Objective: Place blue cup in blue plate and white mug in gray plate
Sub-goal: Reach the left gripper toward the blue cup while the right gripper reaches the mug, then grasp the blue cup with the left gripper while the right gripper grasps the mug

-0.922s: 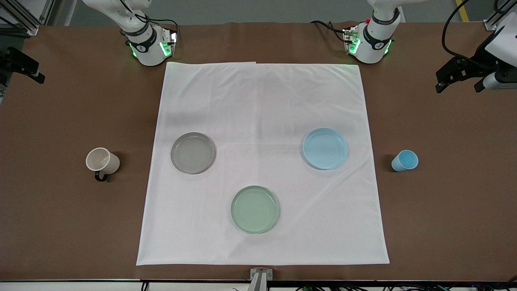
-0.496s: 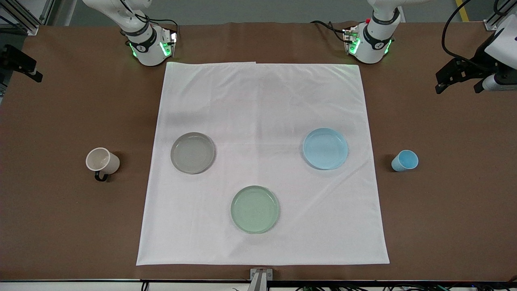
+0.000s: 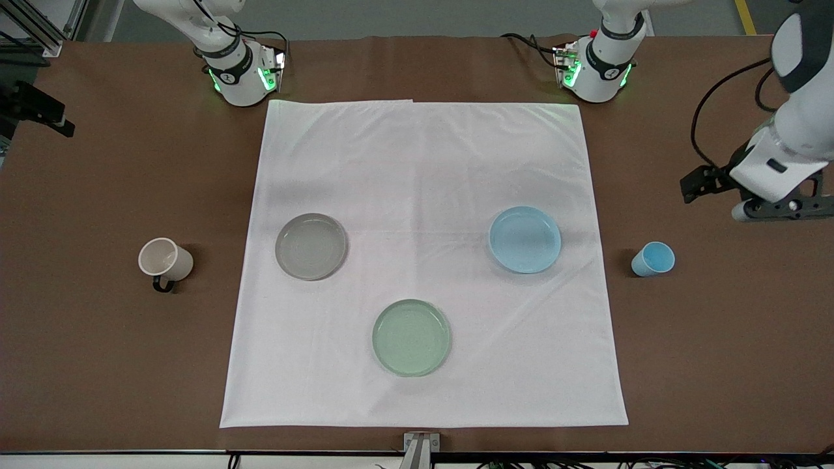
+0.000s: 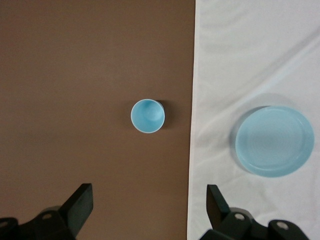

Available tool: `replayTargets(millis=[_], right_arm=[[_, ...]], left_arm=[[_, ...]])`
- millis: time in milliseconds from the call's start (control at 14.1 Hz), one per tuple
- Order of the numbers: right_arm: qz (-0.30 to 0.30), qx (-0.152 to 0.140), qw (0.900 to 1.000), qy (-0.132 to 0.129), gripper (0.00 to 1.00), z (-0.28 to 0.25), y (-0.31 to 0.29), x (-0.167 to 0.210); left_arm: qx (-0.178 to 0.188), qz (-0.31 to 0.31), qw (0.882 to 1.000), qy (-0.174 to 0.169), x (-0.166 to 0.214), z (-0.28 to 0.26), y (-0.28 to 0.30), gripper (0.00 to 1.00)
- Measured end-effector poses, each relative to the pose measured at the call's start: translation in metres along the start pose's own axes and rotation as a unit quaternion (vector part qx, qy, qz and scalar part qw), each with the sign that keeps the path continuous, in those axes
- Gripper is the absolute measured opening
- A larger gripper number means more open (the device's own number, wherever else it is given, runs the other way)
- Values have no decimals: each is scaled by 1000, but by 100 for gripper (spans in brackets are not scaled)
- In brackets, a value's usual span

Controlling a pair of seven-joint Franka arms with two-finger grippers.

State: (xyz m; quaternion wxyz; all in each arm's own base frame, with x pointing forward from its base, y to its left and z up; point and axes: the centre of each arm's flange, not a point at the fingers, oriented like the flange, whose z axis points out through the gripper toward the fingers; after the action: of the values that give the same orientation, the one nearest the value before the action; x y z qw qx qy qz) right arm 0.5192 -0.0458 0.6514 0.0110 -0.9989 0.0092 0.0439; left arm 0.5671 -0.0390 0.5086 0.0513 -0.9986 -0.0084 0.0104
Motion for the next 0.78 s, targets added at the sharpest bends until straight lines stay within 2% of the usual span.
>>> replayTargets(millis=[355,567,709,780], right_arm=[[29,-9,999,14,100,131,40,115],[54,-11,999,2,100,209,77,149],[60,-13,998,7,100,248,89,164],[61,-15,998,15,100,266,91,170]], left_arm=[[-17,-54,998,-8,26,137,-35,100],[-27,-79,996,-23,36,193,-65,97],[-31,-85,995,-34,38,219,-72,82],[-33,-86,995,-36,39,229,-72,82]])
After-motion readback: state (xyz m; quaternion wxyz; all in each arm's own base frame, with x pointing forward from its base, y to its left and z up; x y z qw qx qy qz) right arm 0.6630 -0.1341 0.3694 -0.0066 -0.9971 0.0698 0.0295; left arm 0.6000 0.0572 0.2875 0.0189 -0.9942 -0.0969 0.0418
